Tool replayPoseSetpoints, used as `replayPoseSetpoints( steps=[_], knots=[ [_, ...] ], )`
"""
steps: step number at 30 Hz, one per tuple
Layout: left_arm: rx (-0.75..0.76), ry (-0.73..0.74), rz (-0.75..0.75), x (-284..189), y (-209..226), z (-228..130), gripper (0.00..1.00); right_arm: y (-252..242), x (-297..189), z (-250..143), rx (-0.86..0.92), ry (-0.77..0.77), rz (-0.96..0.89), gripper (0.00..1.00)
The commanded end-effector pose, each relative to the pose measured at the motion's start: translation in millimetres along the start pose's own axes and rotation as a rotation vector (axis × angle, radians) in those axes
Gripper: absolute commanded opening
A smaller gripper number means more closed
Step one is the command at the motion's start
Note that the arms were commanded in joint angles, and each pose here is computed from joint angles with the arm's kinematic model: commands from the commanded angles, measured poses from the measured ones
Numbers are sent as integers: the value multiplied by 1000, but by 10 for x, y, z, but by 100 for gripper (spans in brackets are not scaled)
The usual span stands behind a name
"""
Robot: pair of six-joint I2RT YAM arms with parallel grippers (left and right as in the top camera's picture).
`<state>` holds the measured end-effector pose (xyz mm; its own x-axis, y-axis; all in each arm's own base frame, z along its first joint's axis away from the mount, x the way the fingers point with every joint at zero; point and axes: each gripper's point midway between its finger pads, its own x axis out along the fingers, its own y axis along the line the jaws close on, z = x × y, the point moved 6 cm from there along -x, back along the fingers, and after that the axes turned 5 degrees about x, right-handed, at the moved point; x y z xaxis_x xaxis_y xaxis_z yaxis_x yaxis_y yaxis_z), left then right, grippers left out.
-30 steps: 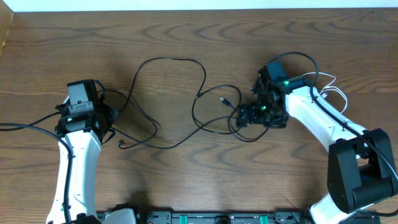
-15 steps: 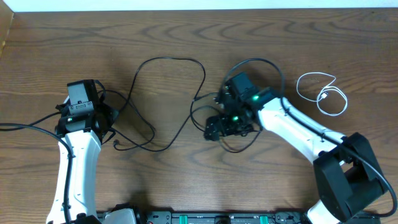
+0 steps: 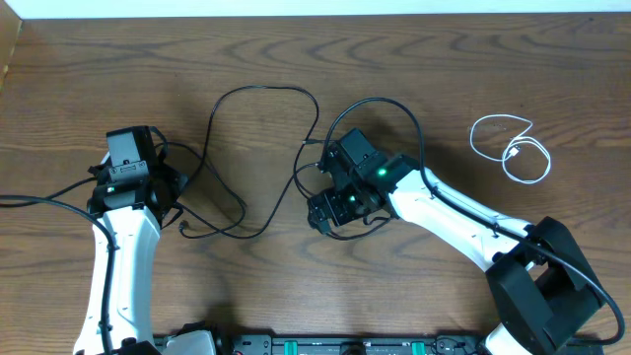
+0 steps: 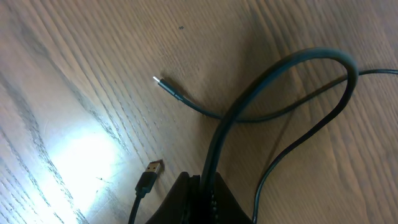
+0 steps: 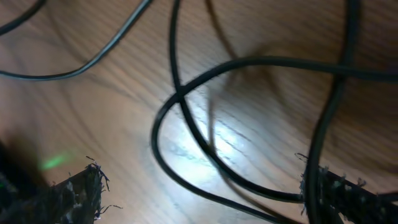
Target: Untangle cables
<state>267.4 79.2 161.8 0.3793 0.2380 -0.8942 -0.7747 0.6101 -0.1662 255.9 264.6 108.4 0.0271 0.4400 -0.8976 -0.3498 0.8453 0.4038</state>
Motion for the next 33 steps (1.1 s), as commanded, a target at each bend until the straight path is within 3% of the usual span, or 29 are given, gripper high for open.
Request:
replayPoseSetpoints(
  steps=[1,5,8,12,17,20,25,31,32,33],
  knots=[
    [11,1,7,11,27,-2,8,-80,18,30,8,-21,-72,95],
    [11,1,7,11,27,-2,8,-135,13,47,8,-40,-123,69],
    [11,1,7,11,27,-2,8,-161,12,56,7,-50,-148,56],
    [11,1,7,11,27,-2,8,-135,27,36,-1,-45,-147,55],
    [11,1,7,11,27,-2,8,-107,72,-21,-16,-35,-149,67],
    [11,1,7,11,27,-2,8,-90,123,-57,-29,-37,-144,69],
    [11,1,7,11,27,-2,8,-125,191,-69,-44,-70,-168,55],
    [11,1,7,11,27,-2,8,-255,253,-107,-45,-99,-234,47],
    [11,1,7,11,27,-2,8,-267,266,-117,-45,-101,-233,38],
    [11,1,7,11,27,-2,8,-274,277,-124,-45,-102,-233,6]
  ],
)
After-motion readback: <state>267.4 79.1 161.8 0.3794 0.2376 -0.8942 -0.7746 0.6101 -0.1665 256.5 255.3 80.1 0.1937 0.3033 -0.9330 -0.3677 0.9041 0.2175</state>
